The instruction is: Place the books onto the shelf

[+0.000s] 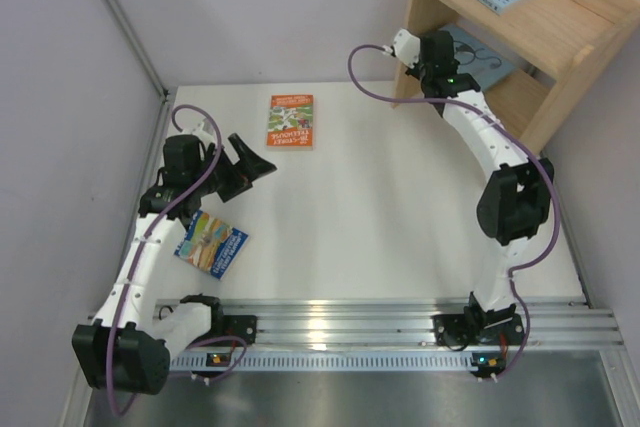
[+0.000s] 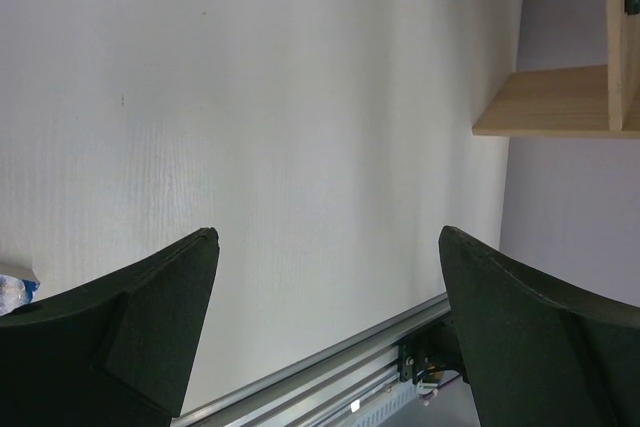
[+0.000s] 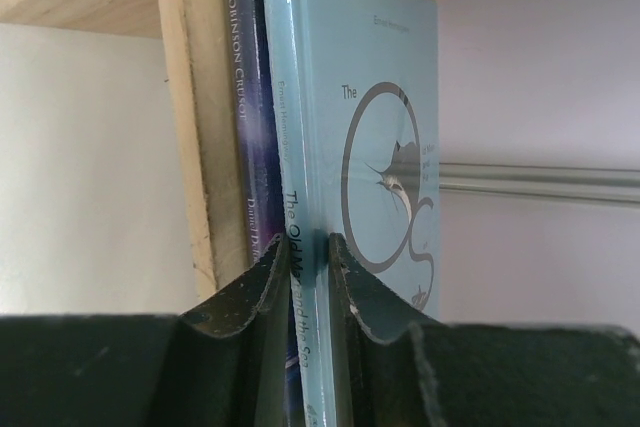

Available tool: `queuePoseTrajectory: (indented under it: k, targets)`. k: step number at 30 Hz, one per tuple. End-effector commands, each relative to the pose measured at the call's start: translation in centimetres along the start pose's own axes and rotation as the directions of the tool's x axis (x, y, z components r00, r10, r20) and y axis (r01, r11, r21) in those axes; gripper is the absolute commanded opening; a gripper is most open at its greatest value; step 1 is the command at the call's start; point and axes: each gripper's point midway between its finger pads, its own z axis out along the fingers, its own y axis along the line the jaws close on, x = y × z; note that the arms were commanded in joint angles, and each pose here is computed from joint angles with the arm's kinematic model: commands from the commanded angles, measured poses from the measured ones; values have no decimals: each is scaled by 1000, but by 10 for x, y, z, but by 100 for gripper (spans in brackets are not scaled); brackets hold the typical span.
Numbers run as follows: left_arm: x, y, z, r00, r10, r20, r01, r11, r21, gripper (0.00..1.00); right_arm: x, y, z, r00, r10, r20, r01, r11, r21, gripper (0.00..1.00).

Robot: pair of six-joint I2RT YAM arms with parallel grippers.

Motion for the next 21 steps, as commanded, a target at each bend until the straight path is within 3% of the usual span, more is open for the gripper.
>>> queuePoseTrajectory:
  k: [1, 21]
  targets:
    - [-13, -14, -4, 999, 25, 44, -26, 999, 24, 96, -4, -19, 3, 998, 47, 45, -49, 997, 57, 16]
    - [-11, -13, 6, 999, 38, 32, -39, 999, 17, 96, -21, -8, 12, 997, 25, 73, -28, 999, 38, 17]
